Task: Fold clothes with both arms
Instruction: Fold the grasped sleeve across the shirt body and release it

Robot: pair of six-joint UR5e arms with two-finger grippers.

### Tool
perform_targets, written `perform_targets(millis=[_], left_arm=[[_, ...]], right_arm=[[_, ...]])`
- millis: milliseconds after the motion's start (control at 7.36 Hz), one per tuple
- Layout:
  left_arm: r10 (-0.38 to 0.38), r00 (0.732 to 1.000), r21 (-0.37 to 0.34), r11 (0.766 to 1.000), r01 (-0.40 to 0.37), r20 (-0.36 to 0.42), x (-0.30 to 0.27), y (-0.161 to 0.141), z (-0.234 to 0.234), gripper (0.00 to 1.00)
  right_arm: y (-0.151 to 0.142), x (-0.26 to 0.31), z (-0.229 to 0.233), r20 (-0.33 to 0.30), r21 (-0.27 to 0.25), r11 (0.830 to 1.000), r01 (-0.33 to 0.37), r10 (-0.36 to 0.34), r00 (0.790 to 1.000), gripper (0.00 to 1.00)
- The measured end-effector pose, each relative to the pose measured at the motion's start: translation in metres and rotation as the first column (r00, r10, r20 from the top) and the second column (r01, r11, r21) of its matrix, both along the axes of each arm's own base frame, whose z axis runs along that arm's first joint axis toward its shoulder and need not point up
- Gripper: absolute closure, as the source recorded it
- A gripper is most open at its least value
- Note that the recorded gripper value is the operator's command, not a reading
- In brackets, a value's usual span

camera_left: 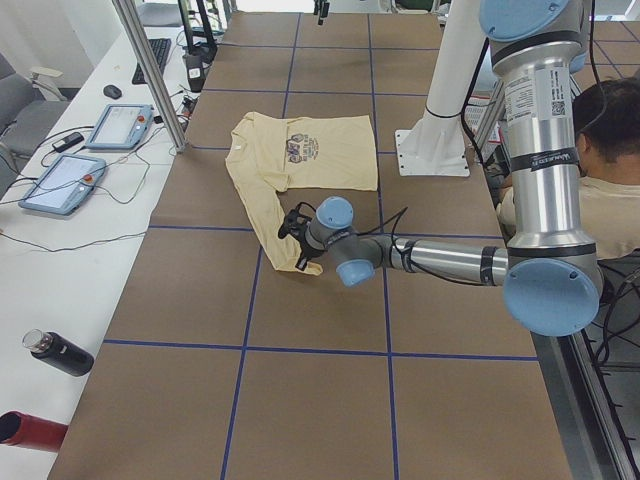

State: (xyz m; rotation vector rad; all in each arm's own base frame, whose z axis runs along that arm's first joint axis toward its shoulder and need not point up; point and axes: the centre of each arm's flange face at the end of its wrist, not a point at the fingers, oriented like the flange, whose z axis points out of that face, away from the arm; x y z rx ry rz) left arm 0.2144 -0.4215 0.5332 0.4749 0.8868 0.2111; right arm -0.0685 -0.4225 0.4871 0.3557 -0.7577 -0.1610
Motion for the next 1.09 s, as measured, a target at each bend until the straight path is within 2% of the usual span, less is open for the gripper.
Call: perform_targets(millis=[272,680,1088], left_arm=[[0.001,1.000,-0.045,0.999,0.000,0.029,0.033,-0.043,-0.116,1.00],[0.054,0.995,-0.133,0.990,-0.044,0.078,0.127,-0.103,-0.301,1.00],[0.019,0.996,-0.261,0.965,0.005,0.091,0.226,-0.183,-0.442,1.00]], right_arm=[[0.000,0.000,0.000,0.001,-0.005,1.000,-0.003,0.003,1.000,0.00],[-0.001,0.000,0.004,0.001,-0.013,1.000,-0.006,0.006,1.000,0.00],[-0.002,-0.001,0.008,-0.002,-0.021,1.000,-0.006,0.006,1.000,0.00]])
